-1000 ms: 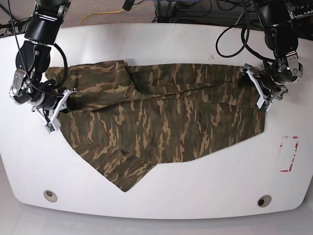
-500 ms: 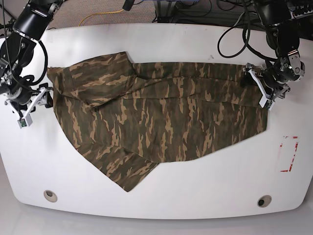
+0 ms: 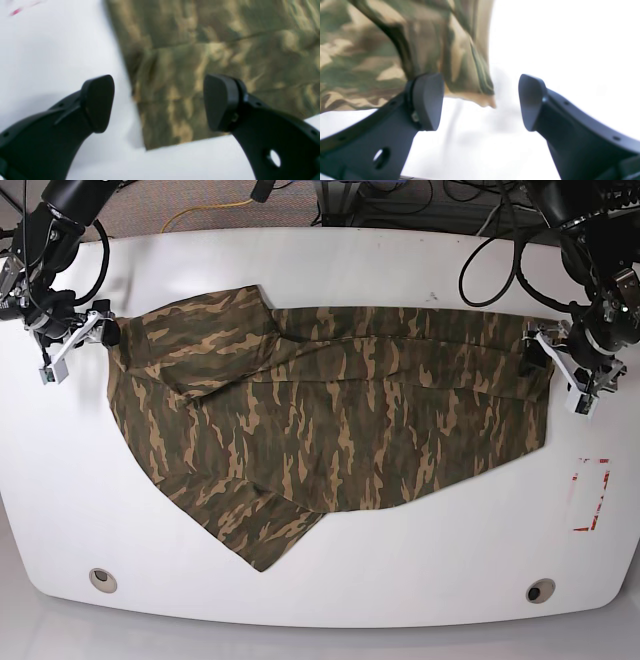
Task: Fold the T-shirt properly
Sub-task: 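Pull the shirt edge taut between both grippers, then lift the shirt edge with both grippers and draw it toward the robot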
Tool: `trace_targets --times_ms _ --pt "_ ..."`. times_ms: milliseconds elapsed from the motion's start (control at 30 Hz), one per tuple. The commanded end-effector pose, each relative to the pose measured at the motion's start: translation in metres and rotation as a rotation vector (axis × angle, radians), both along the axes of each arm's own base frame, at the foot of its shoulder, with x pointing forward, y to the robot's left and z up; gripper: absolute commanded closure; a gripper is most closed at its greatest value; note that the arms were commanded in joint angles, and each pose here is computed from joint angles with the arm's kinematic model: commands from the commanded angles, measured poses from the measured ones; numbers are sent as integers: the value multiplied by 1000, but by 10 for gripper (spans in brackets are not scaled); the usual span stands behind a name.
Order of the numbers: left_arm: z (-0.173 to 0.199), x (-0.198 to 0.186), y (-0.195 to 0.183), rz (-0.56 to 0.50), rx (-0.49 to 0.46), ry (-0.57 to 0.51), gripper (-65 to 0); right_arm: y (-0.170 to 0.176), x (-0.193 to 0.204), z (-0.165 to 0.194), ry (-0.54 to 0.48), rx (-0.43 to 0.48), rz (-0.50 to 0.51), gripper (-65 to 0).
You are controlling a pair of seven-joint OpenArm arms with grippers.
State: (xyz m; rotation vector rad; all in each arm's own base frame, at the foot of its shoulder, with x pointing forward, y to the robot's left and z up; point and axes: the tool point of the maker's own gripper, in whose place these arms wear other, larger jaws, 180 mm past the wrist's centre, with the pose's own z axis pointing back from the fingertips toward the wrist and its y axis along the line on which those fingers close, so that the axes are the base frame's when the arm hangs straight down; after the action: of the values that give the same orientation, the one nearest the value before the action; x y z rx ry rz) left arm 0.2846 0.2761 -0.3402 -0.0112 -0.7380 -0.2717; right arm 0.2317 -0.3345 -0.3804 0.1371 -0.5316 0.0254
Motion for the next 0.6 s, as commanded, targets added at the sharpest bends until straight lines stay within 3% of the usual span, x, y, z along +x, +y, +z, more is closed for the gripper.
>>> trace_targets --times_ms 0,567 --pt "11 8 1 -9 -2 -45 -529 -3 12 14 -63 -6 0 -445" --pt "-42 -6 21 53 -57 67 -529 31 2 -31 5 113 22 -444"
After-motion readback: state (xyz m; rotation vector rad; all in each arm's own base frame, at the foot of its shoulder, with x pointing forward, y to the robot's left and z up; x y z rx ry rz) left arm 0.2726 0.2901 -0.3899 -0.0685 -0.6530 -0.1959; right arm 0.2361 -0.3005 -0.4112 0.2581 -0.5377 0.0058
